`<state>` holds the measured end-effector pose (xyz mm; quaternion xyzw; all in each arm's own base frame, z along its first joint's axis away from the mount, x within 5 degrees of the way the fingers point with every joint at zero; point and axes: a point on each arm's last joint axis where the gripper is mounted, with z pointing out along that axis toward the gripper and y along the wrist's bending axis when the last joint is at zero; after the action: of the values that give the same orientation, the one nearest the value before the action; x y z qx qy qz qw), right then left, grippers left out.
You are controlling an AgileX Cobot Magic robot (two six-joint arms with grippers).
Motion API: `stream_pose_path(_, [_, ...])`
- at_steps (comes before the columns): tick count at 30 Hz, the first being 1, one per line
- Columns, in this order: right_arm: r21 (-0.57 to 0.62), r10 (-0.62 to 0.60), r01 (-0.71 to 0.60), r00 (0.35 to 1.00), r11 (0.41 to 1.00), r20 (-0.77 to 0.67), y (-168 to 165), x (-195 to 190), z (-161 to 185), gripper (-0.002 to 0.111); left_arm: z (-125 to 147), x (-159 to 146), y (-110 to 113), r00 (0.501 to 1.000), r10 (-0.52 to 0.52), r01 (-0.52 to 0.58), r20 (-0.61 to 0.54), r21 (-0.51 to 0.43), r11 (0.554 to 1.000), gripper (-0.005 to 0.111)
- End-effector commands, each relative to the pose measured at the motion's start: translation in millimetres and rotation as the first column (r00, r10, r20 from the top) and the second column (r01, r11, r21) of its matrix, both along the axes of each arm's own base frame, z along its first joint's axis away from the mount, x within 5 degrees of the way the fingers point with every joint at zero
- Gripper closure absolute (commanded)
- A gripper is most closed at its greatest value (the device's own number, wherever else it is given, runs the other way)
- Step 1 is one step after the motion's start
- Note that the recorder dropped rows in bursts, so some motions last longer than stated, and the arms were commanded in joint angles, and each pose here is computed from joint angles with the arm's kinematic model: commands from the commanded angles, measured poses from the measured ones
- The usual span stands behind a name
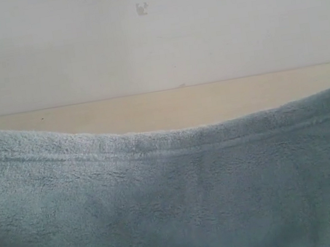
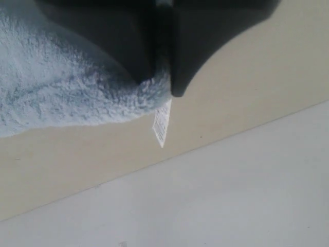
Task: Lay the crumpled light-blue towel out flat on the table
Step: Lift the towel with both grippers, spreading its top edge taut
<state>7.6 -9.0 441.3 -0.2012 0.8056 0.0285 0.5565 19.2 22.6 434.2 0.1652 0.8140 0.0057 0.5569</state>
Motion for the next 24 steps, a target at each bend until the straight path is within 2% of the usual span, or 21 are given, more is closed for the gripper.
stream_pose_path(1, [-0.024, -0.046, 0.047, 0.998, 0.999, 0.039, -10, -10, 2, 0.108, 2, -6, 2, 1.000, -0.013, 0.013, 0.005, 0.001, 1.000, 0.103])
stream_pose_path(13, [-0.012, -0.086, 0.088, 0.989, 0.996, 0.123, -25, -33, 0, 0.108, 1, -27, 11, 0.998, -0.039, 0.043, 0.059, -0.058, 0.997, 0.103])
stream_pose_path(19, [-0.013, -0.089, 0.091, 0.988, 0.996, 0.127, -25, -33, 0, 0.108, -3, -25, 8, 0.998, -0.052, 0.055, 0.038, -0.060, 0.997, 0.103])
stream_pose_path(24, [-0.005, -0.097, 0.098, 0.988, 0.995, 0.123, -26, -33, 0, 0.108, -18, -16, 3, 0.999, -0.050, 0.049, -0.015, -0.028, 0.998, 0.103])
